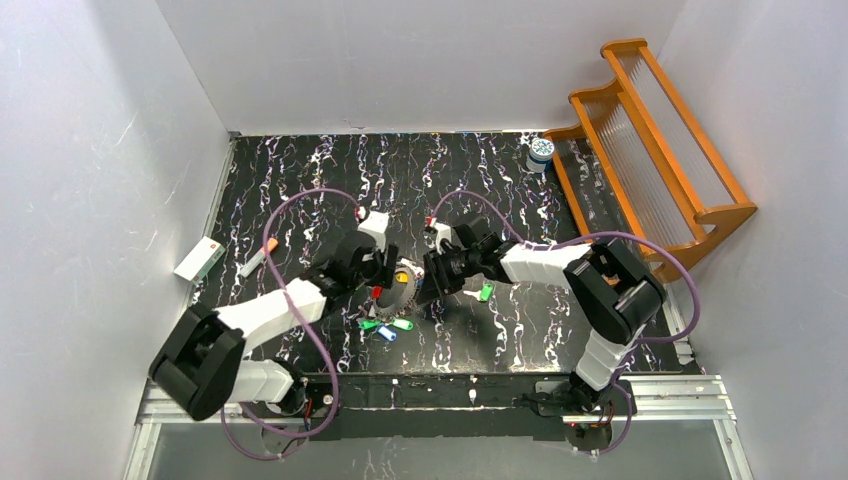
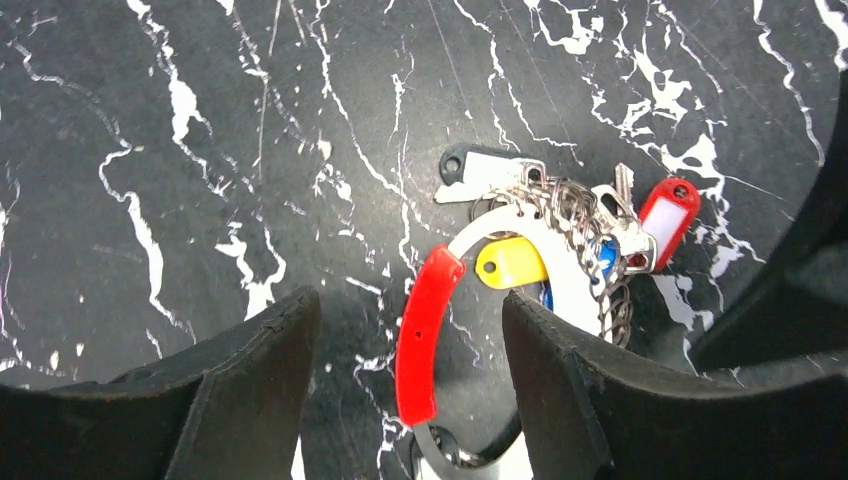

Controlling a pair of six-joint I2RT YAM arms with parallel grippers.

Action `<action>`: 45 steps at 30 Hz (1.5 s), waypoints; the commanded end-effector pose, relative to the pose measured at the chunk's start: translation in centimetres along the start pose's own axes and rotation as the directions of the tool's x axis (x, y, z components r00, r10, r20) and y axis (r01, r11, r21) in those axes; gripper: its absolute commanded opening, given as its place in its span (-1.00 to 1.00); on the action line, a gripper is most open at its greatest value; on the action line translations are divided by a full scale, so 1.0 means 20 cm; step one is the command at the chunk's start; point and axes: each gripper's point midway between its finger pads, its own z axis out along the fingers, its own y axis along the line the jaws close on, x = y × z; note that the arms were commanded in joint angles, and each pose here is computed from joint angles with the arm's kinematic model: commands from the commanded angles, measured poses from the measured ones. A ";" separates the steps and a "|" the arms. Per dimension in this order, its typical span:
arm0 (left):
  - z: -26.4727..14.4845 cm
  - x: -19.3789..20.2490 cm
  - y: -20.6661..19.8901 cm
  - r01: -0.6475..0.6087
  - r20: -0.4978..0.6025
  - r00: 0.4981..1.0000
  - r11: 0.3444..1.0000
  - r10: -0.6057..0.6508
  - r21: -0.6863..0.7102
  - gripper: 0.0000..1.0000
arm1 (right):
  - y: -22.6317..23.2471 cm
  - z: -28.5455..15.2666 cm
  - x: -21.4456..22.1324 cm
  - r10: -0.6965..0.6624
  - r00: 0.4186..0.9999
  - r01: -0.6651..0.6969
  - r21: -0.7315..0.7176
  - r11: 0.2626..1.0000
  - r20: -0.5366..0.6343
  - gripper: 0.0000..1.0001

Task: Put the keys on the keyring
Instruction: Adjust the keyring at the center of the board.

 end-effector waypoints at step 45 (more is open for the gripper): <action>-0.30 0.12 -0.14 0.345 0.155 0.902 0.888 -0.403 0.303 0.23 | 0.00 0.02 -0.13 -0.010 1.000 0.009 0.114 0.993 0.013 -0.11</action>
